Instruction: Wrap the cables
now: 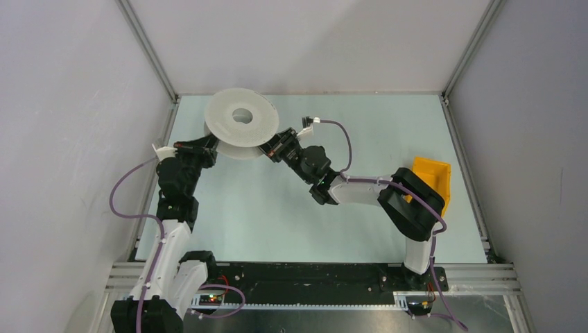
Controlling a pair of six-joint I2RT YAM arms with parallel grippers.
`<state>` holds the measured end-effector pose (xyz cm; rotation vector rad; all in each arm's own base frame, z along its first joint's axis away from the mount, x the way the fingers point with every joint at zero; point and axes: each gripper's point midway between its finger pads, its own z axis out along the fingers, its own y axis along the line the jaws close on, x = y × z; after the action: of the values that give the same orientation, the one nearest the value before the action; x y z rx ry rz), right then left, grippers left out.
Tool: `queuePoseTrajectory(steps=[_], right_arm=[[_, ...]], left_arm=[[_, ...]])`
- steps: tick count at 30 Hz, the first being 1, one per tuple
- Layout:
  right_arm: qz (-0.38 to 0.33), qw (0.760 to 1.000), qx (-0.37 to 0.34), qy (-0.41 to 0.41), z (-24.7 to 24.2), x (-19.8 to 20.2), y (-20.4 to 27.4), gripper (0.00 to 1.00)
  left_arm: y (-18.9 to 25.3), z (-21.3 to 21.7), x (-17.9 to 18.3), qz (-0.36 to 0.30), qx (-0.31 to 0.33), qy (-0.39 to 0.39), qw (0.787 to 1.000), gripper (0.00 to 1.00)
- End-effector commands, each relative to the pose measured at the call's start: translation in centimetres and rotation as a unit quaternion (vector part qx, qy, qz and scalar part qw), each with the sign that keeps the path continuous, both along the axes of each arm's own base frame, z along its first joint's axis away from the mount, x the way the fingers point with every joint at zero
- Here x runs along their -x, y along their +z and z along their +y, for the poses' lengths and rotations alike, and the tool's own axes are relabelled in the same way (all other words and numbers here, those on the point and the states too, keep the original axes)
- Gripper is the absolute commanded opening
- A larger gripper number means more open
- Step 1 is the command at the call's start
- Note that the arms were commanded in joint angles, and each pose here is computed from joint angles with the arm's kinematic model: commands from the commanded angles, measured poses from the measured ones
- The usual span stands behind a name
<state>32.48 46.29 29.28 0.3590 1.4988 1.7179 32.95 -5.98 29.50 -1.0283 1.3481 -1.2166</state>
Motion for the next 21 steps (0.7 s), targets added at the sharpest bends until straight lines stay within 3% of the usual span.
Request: queuePoseTrajectory(steps=[1, 9, 21], right_arm=[[0.036, 0.997, 0.060, 0.016, 1.7, 0.5, -3.9, 0.03], [0.038, 0.997, 0.074, 0.000, 0.0, 0.4, -4.3, 0.16], [0.041, 0.996, 0.079, 0.012, -1.2, 1.8, -4.5, 0.25]], left_arm=[[6.6, -2.5, 2.2, -0.102, 0.044, -0.072, 0.991, 0.00], [6.4, -2.4, 2.2, -0.102, 0.045, -0.070, 0.991, 0.00], [6.5, -2.3, 2.1, -0.103, 0.045, -0.065, 0.992, 0.00]])
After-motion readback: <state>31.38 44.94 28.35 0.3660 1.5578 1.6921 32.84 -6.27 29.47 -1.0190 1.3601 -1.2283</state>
